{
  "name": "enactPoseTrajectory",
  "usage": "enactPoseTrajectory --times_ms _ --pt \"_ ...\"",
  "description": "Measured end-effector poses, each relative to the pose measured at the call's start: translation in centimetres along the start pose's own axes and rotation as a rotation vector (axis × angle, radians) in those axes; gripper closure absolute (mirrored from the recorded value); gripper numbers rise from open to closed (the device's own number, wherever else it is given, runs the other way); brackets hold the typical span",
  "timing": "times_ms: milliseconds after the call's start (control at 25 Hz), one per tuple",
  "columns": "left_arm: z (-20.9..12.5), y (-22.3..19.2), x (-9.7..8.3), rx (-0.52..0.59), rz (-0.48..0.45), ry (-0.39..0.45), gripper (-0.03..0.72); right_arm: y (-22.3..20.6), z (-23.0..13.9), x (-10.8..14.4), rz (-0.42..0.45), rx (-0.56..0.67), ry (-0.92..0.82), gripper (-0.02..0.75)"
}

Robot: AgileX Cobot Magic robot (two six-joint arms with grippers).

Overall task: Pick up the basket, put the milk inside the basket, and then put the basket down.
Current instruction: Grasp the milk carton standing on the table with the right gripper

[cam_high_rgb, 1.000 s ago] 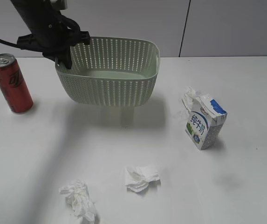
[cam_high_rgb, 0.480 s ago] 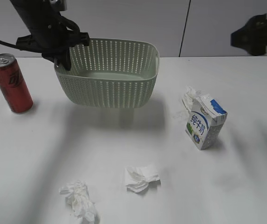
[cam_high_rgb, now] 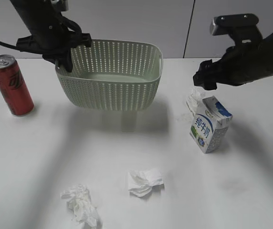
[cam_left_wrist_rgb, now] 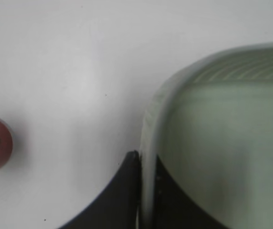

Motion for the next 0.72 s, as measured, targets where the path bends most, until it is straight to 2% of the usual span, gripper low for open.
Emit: enactPoseTrajectory --times_ms 160,200,240,280,320,360,400,480,560,720 --pt "0.0 0.0 0.0 0.000 0.003 -0.002 0.685 -2.5 -1.1 -0.5 -0.024 0.014 -0.009 0.150" --pt "0.0 0.0 0.0 0.000 0.005 -0.003 0.685 -3.0 -1.4 -0.6 -0.029 0.016 -0.010 0.178" --pt "0.0 0.0 0.0 0.000 0.005 -0.003 0.685 -3.3 -1.5 -0.7 -0.034 0.009 -0.012 0.232" --pt "0.0 0.0 0.1 0.000 0.005 -0.003 0.685 -3.6 -1.5 -0.8 -0.038 -0.003 -0.018 0.319" --pt "0.0 0.0 0.1 0.000 0.006 -0.004 0.685 -3.8 -1.6 -0.9 -0.039 0.002 -0.023 0.415" --pt "0.0 0.0 0.1 0.000 0.006 -0.004 0.685 -3.9 -1.6 -0.9 -0.042 -0.004 -0.025 0.543" --pt "0.0 0.0 0.1 0.000 0.006 -0.004 0.685 -4.0 -1.7 -0.9 -0.043 -0.006 -0.027 0.631" --pt "0.0 0.0 0.1 -0.001 0.006 -0.004 0.685 -4.2 -1.8 -1.0 -0.045 -0.004 -0.028 0.710" --pt "0.0 0.0 0.1 -0.002 0.006 -0.004 0.685 -4.2 -1.8 -1.0 -0.045 -0.005 -0.029 0.743" --pt "0.0 0.0 0.1 -0.003 0.007 -0.004 0.685 -4.2 -1.7 -1.0 -0.045 -0.007 -0.030 0.743"
Point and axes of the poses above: a point on each arm's last joint axis where the gripper is mounted, y pointing back along that axis away from the gripper, x along the wrist's bending axis when the last joint is at zero, z = x × y, the point moved 1 cm from there along -y, pointing out along that axis toward the gripper, and after that the axes turned 6 degrees about -y, right-handed, at the moved point
